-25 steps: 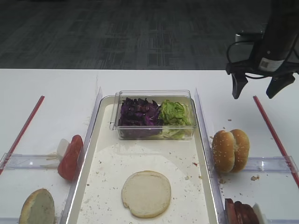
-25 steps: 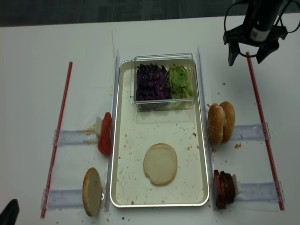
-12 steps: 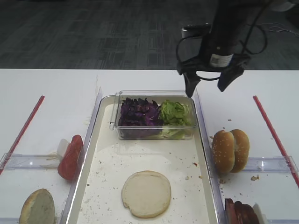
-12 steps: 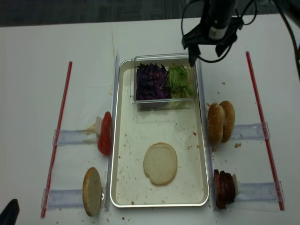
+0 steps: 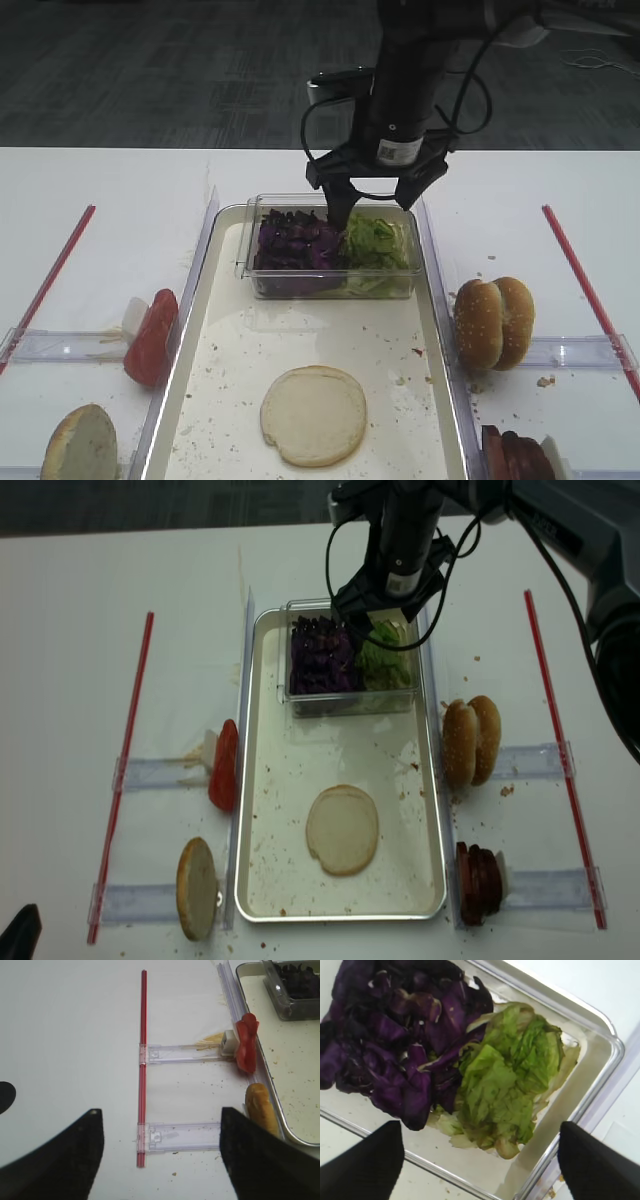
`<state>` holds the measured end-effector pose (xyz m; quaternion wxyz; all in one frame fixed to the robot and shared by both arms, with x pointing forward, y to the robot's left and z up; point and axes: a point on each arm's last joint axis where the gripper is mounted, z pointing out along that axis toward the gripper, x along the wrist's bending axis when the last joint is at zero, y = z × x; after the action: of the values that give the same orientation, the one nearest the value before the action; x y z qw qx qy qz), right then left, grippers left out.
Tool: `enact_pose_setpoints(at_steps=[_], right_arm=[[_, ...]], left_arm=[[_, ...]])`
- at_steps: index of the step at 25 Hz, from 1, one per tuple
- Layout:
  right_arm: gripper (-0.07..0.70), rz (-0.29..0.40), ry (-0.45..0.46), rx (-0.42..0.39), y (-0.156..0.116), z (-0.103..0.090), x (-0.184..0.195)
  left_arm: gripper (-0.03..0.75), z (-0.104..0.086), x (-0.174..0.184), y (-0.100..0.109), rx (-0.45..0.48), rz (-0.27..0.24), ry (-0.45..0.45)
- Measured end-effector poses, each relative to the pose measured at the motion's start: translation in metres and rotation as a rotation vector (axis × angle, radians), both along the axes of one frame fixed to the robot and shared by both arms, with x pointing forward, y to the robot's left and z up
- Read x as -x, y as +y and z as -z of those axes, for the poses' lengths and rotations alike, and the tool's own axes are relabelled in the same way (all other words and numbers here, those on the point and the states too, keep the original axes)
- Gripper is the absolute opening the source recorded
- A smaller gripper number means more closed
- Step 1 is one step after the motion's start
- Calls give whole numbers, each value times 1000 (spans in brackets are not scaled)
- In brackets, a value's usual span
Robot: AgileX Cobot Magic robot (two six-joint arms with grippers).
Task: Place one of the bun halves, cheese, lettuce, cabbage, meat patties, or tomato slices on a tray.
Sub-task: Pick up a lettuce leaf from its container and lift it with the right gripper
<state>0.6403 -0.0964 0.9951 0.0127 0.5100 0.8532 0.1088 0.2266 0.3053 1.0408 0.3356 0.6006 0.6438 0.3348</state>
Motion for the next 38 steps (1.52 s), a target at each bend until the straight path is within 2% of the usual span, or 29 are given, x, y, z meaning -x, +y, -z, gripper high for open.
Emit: enact_pose_setpoints(at_steps=[5,10,14,20,23,24,26,28,30,38], right_arm=[[645,-17,26,10,2,16,-3],[581,-20,50,10,5,31,-6],[561,-20,74,21,5,45,-8],[549,-23,80,37,5,53,-9],[452,-26,78,48,4,54,-10],[385,-27,74,51,4,54,-10],[195,-31,69,62,3,54,-11],[85,-34,64,73,2,54,-11],[61,-35,63,76,2,54,-11],[58,-36,63,79,1,54,-11]], left_arm=[[488,0,0,0,0,0,0],[488,0,0,0,0,0,0],[488,0,0,0,0,0,0],[488,0,0,0,0,0,0],[488,0,0,0,0,0,0],[488,0,0,0,0,0,0],[488,0,0,0,0,0,0],[488,0,0,0,0,0,0],[488,0,0,0,0,0,0],[488,0,0,0,0,0,0]])
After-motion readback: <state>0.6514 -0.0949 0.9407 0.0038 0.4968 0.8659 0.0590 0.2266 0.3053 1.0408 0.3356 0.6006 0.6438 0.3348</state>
